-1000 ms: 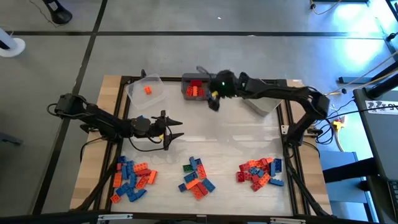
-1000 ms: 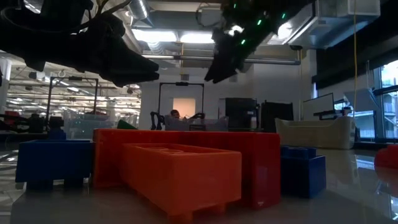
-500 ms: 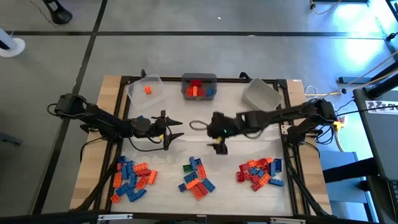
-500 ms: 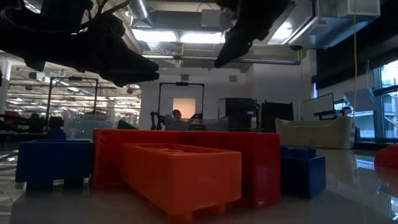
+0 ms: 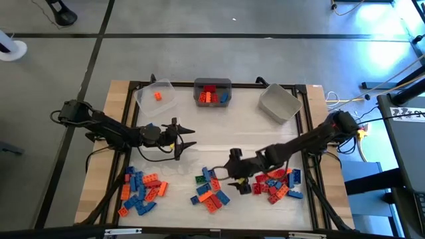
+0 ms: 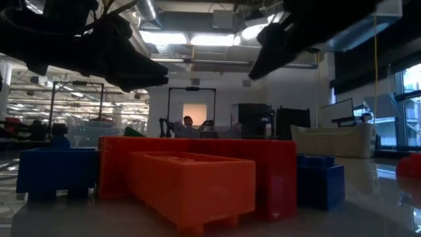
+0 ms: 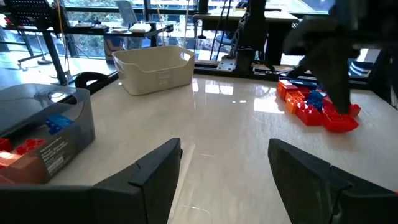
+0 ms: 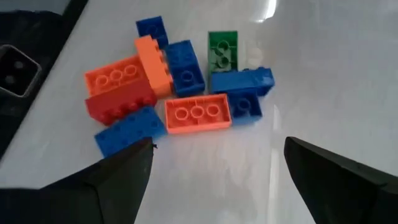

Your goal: Sort blocks by size

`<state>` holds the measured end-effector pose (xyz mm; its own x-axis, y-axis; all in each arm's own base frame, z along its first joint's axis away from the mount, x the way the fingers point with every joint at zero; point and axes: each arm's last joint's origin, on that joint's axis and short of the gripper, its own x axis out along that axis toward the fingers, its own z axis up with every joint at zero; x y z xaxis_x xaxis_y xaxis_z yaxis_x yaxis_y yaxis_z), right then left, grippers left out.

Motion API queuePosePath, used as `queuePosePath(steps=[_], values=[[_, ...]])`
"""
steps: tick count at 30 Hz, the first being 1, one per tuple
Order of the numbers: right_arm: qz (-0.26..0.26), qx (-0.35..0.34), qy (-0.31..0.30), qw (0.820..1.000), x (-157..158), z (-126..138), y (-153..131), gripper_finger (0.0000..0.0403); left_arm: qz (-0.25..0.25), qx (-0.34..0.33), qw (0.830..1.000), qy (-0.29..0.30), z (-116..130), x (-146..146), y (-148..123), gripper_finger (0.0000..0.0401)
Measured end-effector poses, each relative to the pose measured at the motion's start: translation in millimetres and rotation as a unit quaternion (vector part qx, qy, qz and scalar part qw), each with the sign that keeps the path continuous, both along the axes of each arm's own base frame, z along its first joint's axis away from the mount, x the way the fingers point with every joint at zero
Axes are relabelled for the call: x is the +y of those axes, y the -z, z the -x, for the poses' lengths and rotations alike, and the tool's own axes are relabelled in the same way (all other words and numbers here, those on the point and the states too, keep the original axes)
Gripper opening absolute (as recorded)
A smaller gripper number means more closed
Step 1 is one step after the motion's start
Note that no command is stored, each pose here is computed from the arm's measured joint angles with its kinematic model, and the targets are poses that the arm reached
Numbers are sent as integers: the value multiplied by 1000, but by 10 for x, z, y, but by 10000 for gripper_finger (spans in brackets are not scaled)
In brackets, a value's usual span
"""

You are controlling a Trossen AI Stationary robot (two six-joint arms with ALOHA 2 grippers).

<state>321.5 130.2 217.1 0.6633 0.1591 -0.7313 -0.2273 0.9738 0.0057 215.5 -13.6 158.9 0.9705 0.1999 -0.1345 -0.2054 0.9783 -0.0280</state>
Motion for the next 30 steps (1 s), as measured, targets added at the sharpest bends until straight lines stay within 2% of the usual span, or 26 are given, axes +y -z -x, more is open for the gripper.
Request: queuePosePath(steps=[7, 17, 30], values=[[31, -25, 33, 999, 91, -193, 305, 358, 3, -2, 1000, -1, -1, 0, -3, 229], [29, -24, 60, 997, -22, -403, 636, 358, 6, 1, 1000, -1, 0, 0, 4, 229], [29, -4, 50, 998, -25, -412, 745, 358, 5, 1, 1000, -1, 0, 0, 3, 229]])
